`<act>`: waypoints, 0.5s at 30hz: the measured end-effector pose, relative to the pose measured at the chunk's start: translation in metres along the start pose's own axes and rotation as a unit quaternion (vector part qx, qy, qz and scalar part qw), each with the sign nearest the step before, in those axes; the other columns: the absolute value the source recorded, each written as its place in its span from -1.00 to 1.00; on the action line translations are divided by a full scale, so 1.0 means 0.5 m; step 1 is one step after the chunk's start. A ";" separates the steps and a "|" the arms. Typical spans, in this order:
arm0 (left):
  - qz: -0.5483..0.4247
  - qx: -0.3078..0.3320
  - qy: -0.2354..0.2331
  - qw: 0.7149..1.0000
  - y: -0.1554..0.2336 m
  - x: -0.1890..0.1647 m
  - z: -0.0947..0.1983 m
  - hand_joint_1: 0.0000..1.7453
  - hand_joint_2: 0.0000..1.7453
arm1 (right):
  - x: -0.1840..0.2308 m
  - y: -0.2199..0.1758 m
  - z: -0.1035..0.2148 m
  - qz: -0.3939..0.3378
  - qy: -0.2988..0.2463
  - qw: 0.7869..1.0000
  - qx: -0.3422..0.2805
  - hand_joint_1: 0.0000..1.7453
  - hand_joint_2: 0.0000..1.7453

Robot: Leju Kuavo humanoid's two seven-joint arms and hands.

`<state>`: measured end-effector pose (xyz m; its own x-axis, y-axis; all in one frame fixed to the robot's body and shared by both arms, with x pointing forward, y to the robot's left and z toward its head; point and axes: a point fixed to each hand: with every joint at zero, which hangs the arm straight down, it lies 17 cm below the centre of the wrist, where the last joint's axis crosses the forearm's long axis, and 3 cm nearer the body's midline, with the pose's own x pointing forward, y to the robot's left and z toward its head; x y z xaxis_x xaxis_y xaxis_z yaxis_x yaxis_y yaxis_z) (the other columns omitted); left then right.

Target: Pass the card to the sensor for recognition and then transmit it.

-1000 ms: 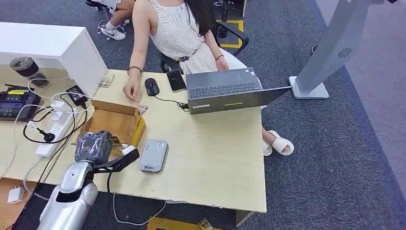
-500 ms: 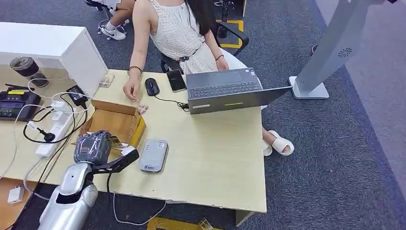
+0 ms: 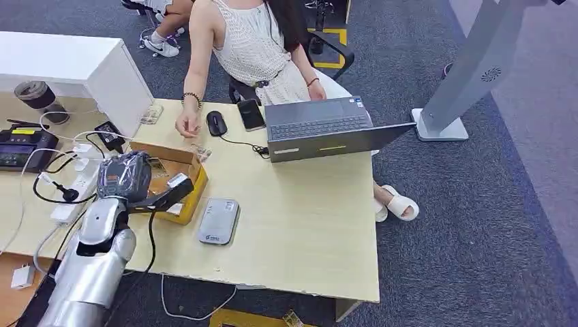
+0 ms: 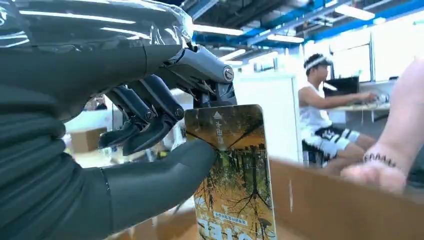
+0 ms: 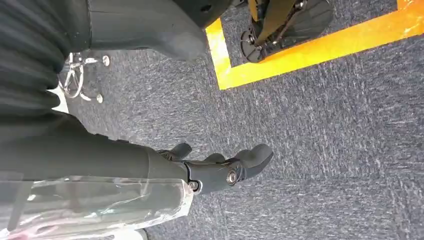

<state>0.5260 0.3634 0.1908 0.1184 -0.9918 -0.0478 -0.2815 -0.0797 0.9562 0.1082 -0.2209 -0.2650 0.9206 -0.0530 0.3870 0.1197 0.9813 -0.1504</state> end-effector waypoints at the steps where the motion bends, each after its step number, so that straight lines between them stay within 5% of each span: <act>1: -0.003 0.007 0.001 1.000 0.012 -0.003 -0.015 1.00 1.00 | 0.000 0.001 0.000 0.004 -0.001 1.000 0.001 -1.00 1.00; 10: -0.023 0.064 0.006 0.998 0.133 -0.020 -0.137 1.00 1.00 | 0.002 0.003 0.000 0.008 -0.002 1.000 0.003 -1.00 1.00; 11: -0.023 0.068 0.006 0.997 0.145 -0.018 -0.147 -1.00 1.00 | 0.001 0.004 0.000 0.011 -0.001 1.000 0.005 -1.00 1.00; 15: -0.021 0.083 -0.002 0.996 0.209 0.001 -0.201 -1.00 1.00 | 0.001 0.008 0.001 0.015 -0.001 1.000 0.011 -1.00 1.00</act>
<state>0.5922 0.3643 0.3195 0.1298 -0.9876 -0.0888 -0.4305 -0.1368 0.8922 0.1091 -0.2168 -0.2650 0.9227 -0.0239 0.3847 0.0849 0.9862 -0.1424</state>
